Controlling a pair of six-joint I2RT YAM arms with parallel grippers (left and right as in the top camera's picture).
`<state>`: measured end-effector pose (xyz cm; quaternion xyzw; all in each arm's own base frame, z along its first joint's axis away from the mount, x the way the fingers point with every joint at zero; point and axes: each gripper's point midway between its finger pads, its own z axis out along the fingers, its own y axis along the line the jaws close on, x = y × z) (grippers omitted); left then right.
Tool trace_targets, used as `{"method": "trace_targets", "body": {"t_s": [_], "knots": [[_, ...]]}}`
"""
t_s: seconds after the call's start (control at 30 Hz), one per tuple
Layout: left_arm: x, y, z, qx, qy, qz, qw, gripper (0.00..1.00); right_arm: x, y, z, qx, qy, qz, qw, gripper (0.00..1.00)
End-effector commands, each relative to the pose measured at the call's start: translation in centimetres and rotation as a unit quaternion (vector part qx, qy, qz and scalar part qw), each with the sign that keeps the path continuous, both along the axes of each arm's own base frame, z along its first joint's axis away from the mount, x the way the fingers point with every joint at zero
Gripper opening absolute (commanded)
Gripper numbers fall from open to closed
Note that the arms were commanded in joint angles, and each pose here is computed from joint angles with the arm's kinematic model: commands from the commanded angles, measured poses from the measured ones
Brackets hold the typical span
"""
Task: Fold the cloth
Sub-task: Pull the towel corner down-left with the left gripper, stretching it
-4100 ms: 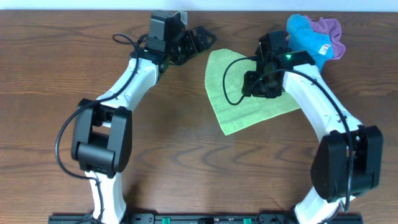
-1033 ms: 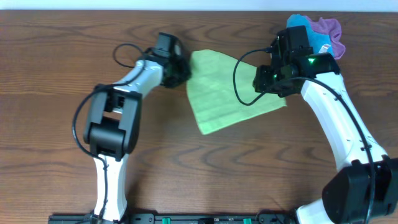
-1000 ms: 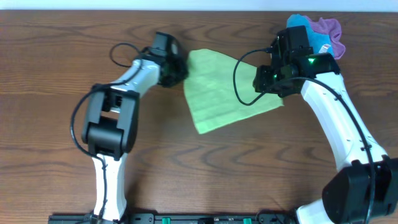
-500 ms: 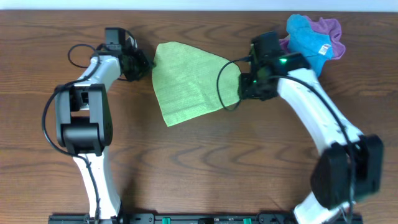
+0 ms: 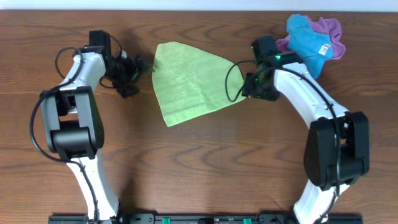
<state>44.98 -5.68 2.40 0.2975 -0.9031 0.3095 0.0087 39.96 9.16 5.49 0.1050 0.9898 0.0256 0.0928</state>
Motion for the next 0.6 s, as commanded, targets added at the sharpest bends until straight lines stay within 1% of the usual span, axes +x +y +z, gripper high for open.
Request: {"method": "trace_targets", "body": {"t_s": [0.0, 0.13, 0.3, 0.4, 0.57], "knots": [[-2.3, 0.0, 0.1, 0.009, 0.038, -0.010, 0.999, 0.95, 0.5, -1.7, 0.2, -0.009, -0.007, -0.026, 1.000, 0.60], [-4.5, -0.7, 0.8, -0.001, 0.077, -0.021, 0.997, 0.95, 0.7, -2.4, 0.2, -0.005, -0.006, -0.028, 1.000, 0.61], [-5.2, -2.3, 4.1, -0.004, 0.058, -0.041, 0.997, 0.95, 0.7, -2.3, 0.2, 0.007, -0.004, -0.012, 1.000, 0.63], [-5.9, -3.0, 6.0, 0.010, 0.054, -0.040, 0.998, 0.95, 0.6, -2.0, -0.1, 0.013, 0.000, -0.004, 1.000, 0.64], [-8.6, -4.2, 7.7, 0.023, 0.066, -0.042, 0.997, 0.95, 0.2, -1.5, -1.5, 0.031, 0.023, 0.012, 0.999, 0.64]]}}
